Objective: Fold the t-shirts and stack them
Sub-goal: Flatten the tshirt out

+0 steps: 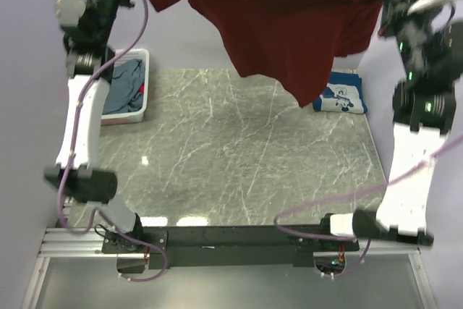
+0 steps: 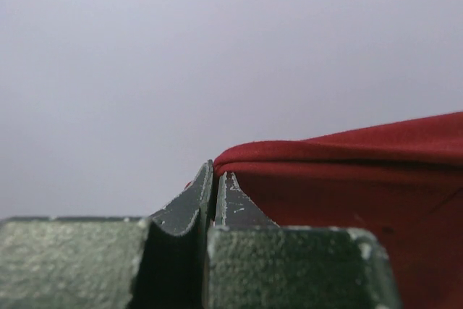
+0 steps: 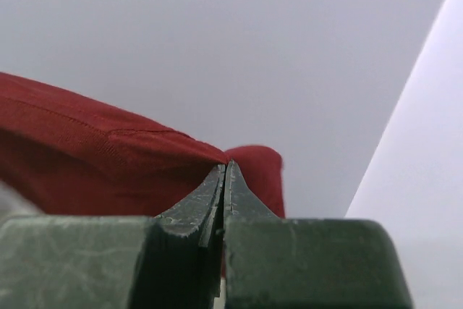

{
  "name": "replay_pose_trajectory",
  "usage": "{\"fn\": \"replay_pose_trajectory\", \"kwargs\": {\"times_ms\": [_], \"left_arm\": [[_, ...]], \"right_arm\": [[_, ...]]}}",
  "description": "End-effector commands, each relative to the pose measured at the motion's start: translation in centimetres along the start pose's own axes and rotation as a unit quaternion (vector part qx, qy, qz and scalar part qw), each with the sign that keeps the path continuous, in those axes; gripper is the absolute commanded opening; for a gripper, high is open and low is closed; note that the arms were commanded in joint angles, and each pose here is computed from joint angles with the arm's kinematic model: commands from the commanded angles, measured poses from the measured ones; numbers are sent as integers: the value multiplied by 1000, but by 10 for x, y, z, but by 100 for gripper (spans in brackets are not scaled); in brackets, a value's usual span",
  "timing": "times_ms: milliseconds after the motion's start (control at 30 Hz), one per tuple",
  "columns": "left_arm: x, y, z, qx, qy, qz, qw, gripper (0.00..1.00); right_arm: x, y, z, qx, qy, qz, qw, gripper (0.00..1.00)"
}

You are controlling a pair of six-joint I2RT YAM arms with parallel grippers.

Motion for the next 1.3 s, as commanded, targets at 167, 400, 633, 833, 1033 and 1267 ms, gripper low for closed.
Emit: {"fn": "replay_pose_trajectory", "kwargs": {"times_ms": [167, 400, 633, 833, 1033, 1267], "left_arm": [[156, 13, -143, 84, 230, 128, 961, 0], [281, 43, -295, 132, 432, 181, 874, 0], [335, 58, -396, 227, 535, 298, 757, 0], [352, 70, -425, 237, 568, 327, 717, 0], [353, 78, -427, 210, 599, 306, 710, 11], [317, 82, -414, 170, 593, 247, 747, 48]], "right_arm": [[95, 97, -124, -204, 65, -95, 972, 0], [190, 208, -253, -451, 144, -107, 875, 0], [264, 283, -329, -620, 212, -128, 745, 0], [267, 340, -363, -728, 228, -124, 635, 0], [268, 380, -392, -783, 237, -141, 558, 7], [250, 377, -346, -738, 272, -89, 611, 59]]}}
Point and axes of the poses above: each gripper's point midway between its finger pads, its own z axis out along the fingers, its own y axis along the line the jaws close on, x = y × z, the point moved 1 cm from there along -z, back along the fingers, and after that the axes turned 14 degrees about -z, right-handed, at the moved point
